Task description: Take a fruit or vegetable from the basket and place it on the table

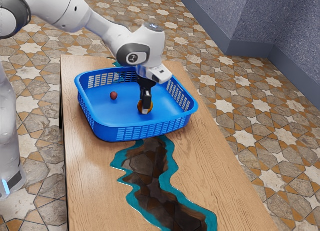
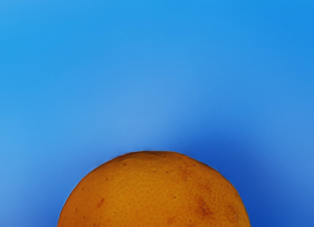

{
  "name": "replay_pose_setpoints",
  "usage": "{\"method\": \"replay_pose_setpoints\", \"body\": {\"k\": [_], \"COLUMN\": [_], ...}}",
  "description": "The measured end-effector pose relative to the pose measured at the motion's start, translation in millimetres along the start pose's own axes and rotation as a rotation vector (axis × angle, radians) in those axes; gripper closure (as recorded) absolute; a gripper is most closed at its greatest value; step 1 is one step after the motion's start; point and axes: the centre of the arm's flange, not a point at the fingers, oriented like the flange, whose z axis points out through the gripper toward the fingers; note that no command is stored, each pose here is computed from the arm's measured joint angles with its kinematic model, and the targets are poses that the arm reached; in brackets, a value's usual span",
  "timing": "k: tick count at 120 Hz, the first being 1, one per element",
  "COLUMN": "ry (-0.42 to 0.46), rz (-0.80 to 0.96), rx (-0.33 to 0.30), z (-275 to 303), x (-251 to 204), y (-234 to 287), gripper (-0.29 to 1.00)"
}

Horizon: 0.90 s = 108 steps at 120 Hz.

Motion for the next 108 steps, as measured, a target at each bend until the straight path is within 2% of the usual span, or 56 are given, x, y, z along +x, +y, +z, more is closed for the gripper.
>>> {"method": "replay_pose_setpoints", "body": {"k": [14,28,57,86,108], "ry": [0.014,0.018,0.024,0.027,0.057], "rz": [-0.001,-0.007,-0.01,-0.013,-0.011], "rx": [0.001,-0.006,-0.006,-0.003,0.002], "z": [3,7,7,0,-35], "x": [3,5,5,6,11], "y": [-1,-1,-2,-2,-2], "gripper": [0.01,0.07,0.34,0.39,0.37]}}
